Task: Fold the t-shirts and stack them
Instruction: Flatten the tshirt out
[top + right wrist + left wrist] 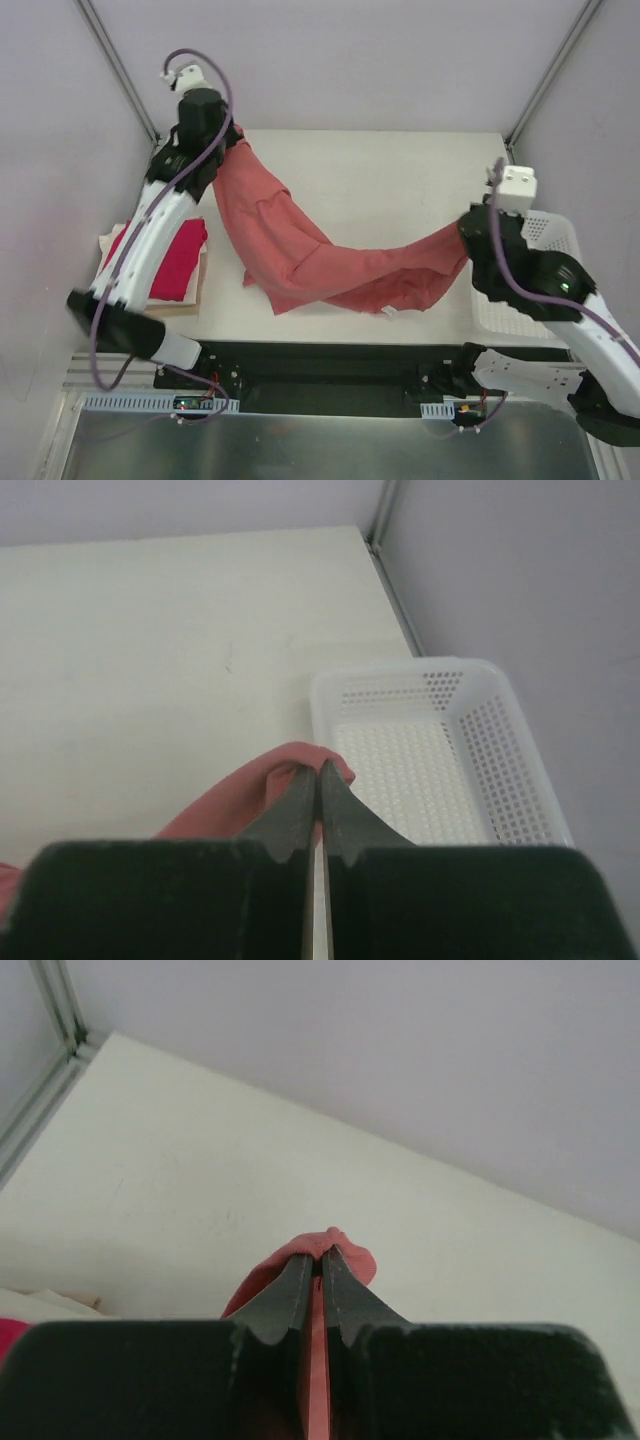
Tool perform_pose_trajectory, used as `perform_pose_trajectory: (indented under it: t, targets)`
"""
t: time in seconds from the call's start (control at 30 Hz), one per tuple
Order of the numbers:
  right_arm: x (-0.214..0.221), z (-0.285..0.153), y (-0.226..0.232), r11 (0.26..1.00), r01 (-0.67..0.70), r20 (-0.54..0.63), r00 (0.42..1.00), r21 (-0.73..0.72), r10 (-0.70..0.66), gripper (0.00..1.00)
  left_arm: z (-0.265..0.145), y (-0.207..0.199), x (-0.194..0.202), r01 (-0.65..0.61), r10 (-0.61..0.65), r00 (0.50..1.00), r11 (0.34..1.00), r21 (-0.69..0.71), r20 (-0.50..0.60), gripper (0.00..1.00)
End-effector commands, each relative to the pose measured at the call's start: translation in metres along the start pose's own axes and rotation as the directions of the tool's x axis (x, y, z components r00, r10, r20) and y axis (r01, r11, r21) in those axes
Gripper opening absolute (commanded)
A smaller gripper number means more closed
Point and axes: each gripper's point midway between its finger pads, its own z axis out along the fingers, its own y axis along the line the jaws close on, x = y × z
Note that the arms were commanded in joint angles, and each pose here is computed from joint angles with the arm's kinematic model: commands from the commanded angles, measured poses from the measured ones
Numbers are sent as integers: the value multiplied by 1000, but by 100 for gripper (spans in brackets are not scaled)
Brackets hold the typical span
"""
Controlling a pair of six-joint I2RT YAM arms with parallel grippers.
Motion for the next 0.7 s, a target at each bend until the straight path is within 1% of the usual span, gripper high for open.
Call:
perform_pose_trajectory:
  t: [0.0, 0.03, 0.07, 0.1, 0.13, 0.17, 0.2, 0.23, 0.27, 0.3, 0.33, 0.37, 0.4, 0.43, 0.47, 0.5, 0.57, 0.6, 0.63, 0.67]
  targets:
    - [42, 47, 24, 996, 89, -195, 977, 18, -84, 0, 117, 8, 110, -69, 48, 955, 996, -59, -292, 0]
    - [62, 67, 40, 996, 95, -241, 966, -2, -92, 1, 133, 1, 108, -84, 68, 955, 996, -43, -289, 0]
    - [74, 77, 46, 996, 83, -283, 955, -21, -86, 1, 148, -3, 121, -106, 92, 944, 994, -29, -316, 0]
    - [87, 88, 50, 997, 58, -334, 940, -41, -68, 1, 172, -5, 164, -133, 123, 907, 991, 3, -403, 5]
    - [96, 101, 58, 997, 65, -357, 931, -39, -75, 1, 184, -15, 163, -137, 141, 906, 990, 38, -399, 29]
    - [105, 107, 59, 994, 100, -376, 920, -44, -110, 1, 191, -19, 176, -136, 147, 893, 989, 57, -425, 45]
    - [109, 113, 58, 994, 103, -394, 913, -33, -108, 1, 199, -17, 203, -137, 154, 860, 988, 70, -487, 61]
    - [118, 120, 61, 992, 123, -425, 897, -31, -124, 1, 201, -21, 206, -124, 147, 856, 989, 79, -496, 74]
    - [121, 123, 61, 991, 130, -437, 890, -26, -129, 1, 199, -21, 212, -117, 142, 848, 990, 81, -511, 90]
    - [125, 124, 60, 990, 138, -449, 883, -24, -134, 1, 194, -23, 209, -100, 128, 850, 992, 82, -511, 96]
    - [128, 126, 61, 989, 143, -457, 878, -25, -139, 1, 187, -17, 220, -99, 125, 833, 992, 77, -539, 99]
    - [131, 126, 61, 989, 145, -462, 876, -28, -142, 1, 180, -16, 220, -93, 121, 829, 993, 79, -546, 99]
    - [136, 124, 65, 990, 135, -471, 871, -48, -141, 1, 162, -22, 199, -73, 113, 846, 993, 97, -522, 99]
    - [138, 123, 65, 990, 127, -470, 872, -54, -138, 1, 145, -11, 218, -65, 99, 816, 995, 79, -570, 99]
    - [141, 121, 67, 991, 119, -475, 870, -67, -136, 1, 129, -6, 219, -53, 87, 809, 996, 75, -581, 99]
    - [146, 119, 69, 991, 103, -478, 869, -81, -129, 1, 94, 1, 226, -21, 53, 794, 998, 59, -605, 100]
    - [152, 116, 69, 991, 98, -486, 865, -90, -130, 1, 56, 8, 236, -17, 45, 782, 999, 51, -621, 99]
    - [155, 114, 70, 991, 92, -487, 864, -97, -128, 1, 22, 23, 247, -14, 27, 776, 1000, 26, -630, 99]
    - [159, 111, 67, 991, 91, -490, 862, -96, -127, 1, -2, 19, 260, -35, 57, 772, 998, 48, -633, 99]
    - [161, 110, 67, 991, 89, -492, 861, -98, -126, 1, -17, 27, 267, -59, 62, 782, 998, 25, -620, 99]
